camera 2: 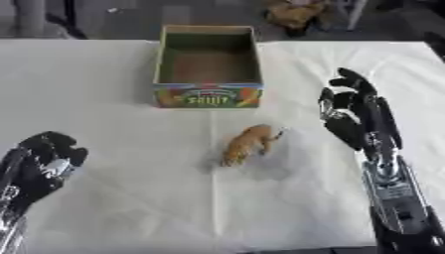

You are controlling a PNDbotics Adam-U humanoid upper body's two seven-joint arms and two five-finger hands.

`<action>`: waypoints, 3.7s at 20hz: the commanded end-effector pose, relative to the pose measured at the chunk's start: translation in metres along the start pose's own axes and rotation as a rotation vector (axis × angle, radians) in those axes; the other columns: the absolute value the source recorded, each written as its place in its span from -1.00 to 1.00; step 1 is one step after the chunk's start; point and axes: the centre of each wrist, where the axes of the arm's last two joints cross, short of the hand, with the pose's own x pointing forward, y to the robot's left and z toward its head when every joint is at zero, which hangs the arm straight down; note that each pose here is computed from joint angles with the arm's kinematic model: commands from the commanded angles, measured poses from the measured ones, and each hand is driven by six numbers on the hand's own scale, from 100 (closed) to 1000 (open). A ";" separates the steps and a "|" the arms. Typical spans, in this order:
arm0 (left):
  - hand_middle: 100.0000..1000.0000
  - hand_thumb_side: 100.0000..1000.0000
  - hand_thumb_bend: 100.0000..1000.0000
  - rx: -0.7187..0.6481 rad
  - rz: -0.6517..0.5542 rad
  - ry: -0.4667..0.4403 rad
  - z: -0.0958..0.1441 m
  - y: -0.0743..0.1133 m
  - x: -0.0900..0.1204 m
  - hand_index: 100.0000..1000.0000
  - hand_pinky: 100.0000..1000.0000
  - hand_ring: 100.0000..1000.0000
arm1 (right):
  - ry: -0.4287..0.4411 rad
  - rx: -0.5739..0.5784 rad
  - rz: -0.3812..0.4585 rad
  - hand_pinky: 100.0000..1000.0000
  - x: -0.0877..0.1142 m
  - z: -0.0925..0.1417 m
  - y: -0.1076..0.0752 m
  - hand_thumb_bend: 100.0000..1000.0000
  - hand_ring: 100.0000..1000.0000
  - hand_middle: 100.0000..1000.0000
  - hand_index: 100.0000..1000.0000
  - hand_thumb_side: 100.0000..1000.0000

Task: Pick up objects on the table and place them in the box.

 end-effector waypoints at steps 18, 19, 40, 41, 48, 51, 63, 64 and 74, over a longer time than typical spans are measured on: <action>0.02 -0.35 0.06 -0.014 -0.017 -0.015 -0.001 0.004 0.003 0.07 0.05 -0.04 | -0.077 0.259 0.260 0.26 0.011 -0.032 -0.037 -1.00 0.21 0.44 0.81 -0.80; 0.02 -0.35 0.06 -0.015 -0.018 -0.014 0.000 0.004 0.003 0.07 0.05 -0.04 | -0.083 0.291 0.278 0.27 0.012 -0.035 -0.038 -1.00 0.22 0.45 0.81 -0.82; 0.02 -0.35 0.06 -0.029 -0.020 -0.009 0.001 0.003 0.002 0.07 0.05 -0.04 | -0.144 0.748 0.487 0.34 0.018 -0.068 -0.016 -1.00 0.35 0.53 0.83 -0.83; 0.02 -0.35 0.06 -0.029 -0.020 -0.008 0.001 0.003 0.001 0.07 0.05 -0.04 | -0.149 0.761 0.497 0.34 0.018 -0.069 -0.013 -1.00 0.36 0.53 0.83 -0.82; 0.02 -0.34 0.06 -0.032 -0.018 -0.006 0.002 0.003 0.001 0.07 0.05 -0.04 | -0.189 0.845 0.543 0.36 0.020 -0.074 0.002 -1.00 0.38 0.54 0.83 -0.82; 0.02 -0.34 0.06 -0.034 -0.018 -0.006 0.002 0.003 0.001 0.07 0.05 -0.04 | -0.203 0.874 0.561 0.40 0.020 -0.075 0.007 -1.00 0.44 0.57 0.83 -0.81; 0.02 -0.34 0.06 -0.035 -0.017 -0.005 0.002 0.002 0.001 0.07 0.05 -0.04 | -0.207 0.961 0.628 0.66 0.013 -0.076 0.019 -1.00 0.69 0.70 0.85 -0.69; 0.02 -0.34 0.06 -0.035 -0.016 -0.005 0.002 0.002 0.001 0.07 0.05 -0.04 | -0.203 0.964 0.631 0.66 0.012 -0.076 0.019 -1.00 0.69 0.70 0.85 -0.69; 0.02 -0.34 0.06 -0.035 -0.017 -0.004 0.002 0.002 0.000 0.07 0.05 -0.04 | -0.190 1.001 0.656 0.68 0.007 -0.074 0.017 -1.00 0.72 0.73 0.87 -0.62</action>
